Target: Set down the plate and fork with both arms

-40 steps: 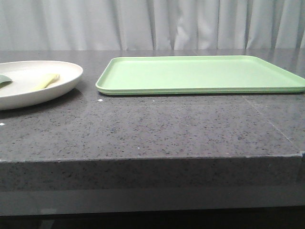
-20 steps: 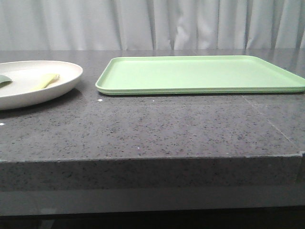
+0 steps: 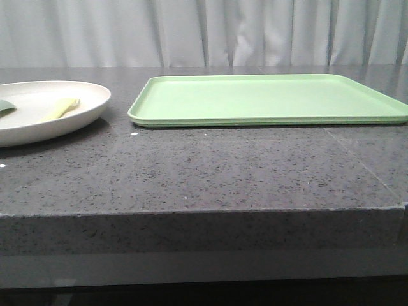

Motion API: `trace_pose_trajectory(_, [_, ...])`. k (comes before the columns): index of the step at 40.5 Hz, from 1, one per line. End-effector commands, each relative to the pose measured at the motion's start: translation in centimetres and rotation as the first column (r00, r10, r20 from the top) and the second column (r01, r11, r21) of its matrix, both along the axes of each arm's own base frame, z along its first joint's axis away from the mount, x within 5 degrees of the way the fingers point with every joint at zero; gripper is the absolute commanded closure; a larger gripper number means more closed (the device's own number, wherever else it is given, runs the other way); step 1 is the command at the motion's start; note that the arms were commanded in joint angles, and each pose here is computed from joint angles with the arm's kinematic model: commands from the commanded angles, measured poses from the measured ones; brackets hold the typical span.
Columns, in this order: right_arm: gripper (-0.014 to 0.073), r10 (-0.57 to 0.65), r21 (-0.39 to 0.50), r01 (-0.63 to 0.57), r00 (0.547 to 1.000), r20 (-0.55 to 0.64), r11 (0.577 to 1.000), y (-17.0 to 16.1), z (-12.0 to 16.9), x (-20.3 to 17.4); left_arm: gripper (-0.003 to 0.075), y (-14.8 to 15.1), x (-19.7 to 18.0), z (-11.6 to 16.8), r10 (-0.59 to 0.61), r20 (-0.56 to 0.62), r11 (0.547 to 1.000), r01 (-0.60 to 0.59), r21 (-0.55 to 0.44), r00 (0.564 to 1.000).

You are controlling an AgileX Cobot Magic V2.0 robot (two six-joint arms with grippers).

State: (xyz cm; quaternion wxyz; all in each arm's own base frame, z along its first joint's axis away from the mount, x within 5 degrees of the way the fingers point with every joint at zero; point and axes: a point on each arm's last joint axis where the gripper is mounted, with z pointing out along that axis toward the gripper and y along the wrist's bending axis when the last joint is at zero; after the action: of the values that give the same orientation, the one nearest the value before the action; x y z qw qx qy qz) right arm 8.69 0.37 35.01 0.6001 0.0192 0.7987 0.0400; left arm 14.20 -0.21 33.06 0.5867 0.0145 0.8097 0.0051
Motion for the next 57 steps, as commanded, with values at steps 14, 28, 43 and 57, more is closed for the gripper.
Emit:
trace_pose_trajectory(14, [0.0073,-0.002,-0.003,0.003,0.995,0.099,1.000,0.0,1.7,0.2,0.0101,2.2,9.4,1.5,0.105,-0.270,0.994,-0.112,-0.010,0.957])
trace_pose_trajectory(28, [0.0073,-0.002,-0.003,0.002,0.995,0.098,1.000,0.0,1.7,0.2,0.0101,2.8,15.0,-2.2,0.105,-0.498,0.993,-0.121,-0.001,0.861])
trace_pose_trajectory(43, [0.0073,-0.002,-0.003,0.002,0.995,0.098,1.000,0.0,1.7,0.2,0.0110,2.8,16.5,-4.5,0.098,-0.563,0.992,-0.125,-0.009,0.821])
trace_pose_trajectory(57, [0.0073,-0.002,-0.003,0.002,0.995,0.098,1.000,0.0,1.7,0.2,0.0343,2.6,16.9,-5.1,0.083,-0.569,0.989,-0.139,-0.055,0.818])
